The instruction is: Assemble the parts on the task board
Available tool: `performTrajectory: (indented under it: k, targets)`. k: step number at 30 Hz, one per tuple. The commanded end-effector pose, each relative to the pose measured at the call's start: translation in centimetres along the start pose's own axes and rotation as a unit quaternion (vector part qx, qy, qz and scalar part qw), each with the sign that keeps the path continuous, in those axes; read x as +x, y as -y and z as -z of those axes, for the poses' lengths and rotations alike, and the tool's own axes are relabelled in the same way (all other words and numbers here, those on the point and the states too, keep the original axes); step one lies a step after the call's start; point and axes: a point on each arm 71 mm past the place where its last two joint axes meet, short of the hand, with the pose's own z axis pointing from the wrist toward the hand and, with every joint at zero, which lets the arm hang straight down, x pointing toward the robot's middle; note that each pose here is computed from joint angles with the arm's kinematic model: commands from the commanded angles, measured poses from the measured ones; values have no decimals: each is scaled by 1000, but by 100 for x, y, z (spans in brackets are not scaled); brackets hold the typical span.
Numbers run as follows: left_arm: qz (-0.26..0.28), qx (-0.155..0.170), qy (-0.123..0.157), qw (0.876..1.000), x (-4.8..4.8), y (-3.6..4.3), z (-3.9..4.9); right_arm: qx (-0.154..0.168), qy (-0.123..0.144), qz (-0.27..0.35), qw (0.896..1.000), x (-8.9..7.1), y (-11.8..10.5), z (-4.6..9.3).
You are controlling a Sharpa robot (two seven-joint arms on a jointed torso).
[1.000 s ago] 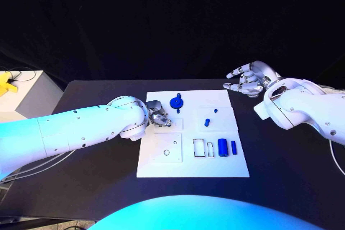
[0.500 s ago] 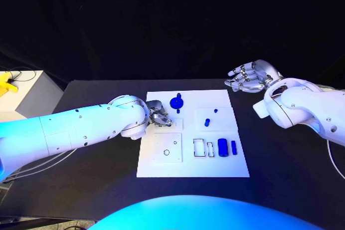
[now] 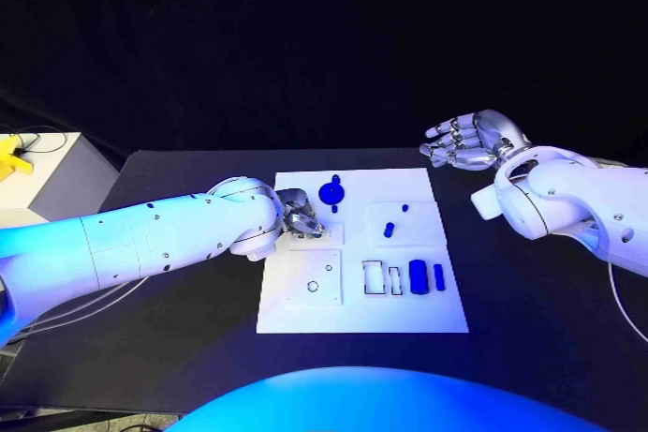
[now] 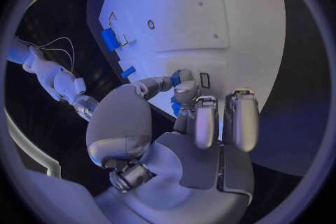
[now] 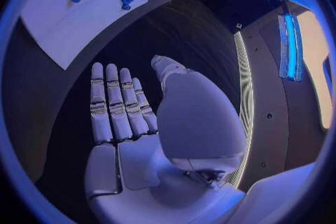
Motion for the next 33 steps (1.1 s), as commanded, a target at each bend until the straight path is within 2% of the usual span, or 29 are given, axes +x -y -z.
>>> performTrajectory:
  k: [1, 18, 33]
  targets:
    - [-12, 5, -26, 1000, 68, 42, -12, -9, -4, -12, 1000, 12, -14, -4]
    - [-15, 6, -10, 1000, 41, 83, -42, -1, -14, -13, 1000, 40, -3, -14]
    - [-19, 3, -12, 1000, 31, 48, -39, 3, -15, -12, 1000, 42, 19, -14]
